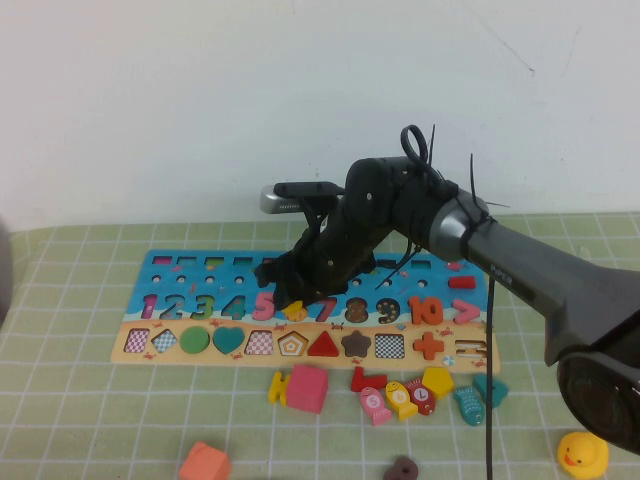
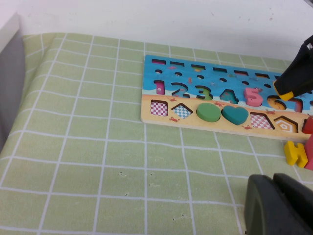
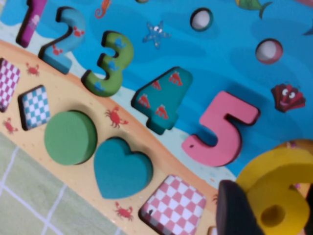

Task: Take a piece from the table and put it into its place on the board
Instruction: Place the "number 6" into the hole of the number 6

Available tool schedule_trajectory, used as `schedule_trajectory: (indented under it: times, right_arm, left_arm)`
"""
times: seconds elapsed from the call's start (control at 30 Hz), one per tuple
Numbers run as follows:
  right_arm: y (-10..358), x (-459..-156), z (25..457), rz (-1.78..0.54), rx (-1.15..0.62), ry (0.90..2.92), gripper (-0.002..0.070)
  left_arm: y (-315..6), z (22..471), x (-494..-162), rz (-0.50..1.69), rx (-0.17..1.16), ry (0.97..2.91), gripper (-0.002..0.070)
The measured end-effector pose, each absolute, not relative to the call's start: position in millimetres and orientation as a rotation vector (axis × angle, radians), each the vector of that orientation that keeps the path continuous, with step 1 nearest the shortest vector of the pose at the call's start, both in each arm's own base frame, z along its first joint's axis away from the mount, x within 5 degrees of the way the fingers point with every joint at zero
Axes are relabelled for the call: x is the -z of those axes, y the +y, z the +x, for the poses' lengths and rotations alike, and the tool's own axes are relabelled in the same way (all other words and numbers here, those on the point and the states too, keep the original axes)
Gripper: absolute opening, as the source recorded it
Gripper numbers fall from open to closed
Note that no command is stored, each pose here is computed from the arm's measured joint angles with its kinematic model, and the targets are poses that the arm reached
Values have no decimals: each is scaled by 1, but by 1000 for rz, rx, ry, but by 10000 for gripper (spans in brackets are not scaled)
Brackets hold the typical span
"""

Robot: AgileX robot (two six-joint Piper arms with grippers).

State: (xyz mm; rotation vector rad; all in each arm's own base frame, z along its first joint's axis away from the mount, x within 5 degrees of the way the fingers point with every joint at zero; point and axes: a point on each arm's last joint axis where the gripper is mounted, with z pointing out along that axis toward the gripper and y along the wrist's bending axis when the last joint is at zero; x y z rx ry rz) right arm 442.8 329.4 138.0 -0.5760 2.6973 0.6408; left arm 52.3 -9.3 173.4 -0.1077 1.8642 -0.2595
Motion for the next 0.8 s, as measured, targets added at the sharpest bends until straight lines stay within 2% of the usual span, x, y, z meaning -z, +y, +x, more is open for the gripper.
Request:
schedule_trajectory:
  times: [0.43,0.8]
  right_arm:
    - [328,-136,443,-589,-606,2700,274]
    - [328,-123,443,-562,-602,2742,274]
  left_arm:
    - [-9,52,-173,-110,261,1864,-1]
    - [-9,52,-173,-110,261,1864,-1]
